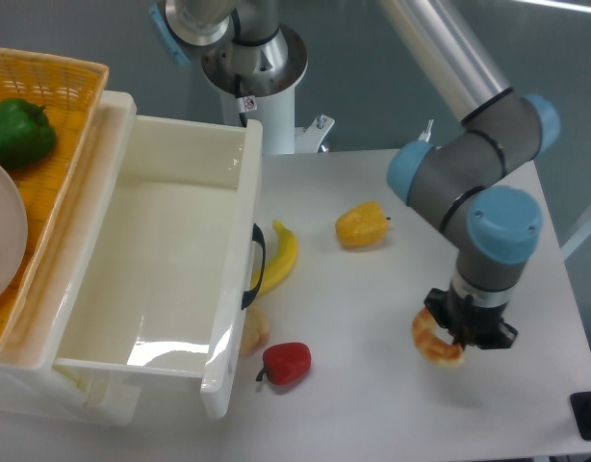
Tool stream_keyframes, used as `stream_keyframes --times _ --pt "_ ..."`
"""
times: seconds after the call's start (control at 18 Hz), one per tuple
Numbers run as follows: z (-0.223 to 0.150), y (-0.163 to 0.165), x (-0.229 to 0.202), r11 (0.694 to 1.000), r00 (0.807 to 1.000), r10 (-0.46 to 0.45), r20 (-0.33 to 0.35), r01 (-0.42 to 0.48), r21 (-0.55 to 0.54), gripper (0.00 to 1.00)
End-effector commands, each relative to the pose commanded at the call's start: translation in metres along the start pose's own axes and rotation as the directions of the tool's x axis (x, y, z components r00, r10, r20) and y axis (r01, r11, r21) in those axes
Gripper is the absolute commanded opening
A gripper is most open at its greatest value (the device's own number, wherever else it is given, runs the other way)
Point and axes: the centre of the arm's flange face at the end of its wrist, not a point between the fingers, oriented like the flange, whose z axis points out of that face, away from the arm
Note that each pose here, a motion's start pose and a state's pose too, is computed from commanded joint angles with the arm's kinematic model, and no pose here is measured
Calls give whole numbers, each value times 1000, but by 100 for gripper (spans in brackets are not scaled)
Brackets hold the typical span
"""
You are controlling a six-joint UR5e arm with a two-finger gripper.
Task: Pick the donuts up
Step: 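Lift the held donut up off the table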
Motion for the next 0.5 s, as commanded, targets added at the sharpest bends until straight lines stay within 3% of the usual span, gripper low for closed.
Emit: stream_keyframes --times 0.22,0.5 --pt "5 31 -7 996 999 -8 -51 4 -84 0" --pt "5 33 -4 991 997 36 -61 -44 -130 0"
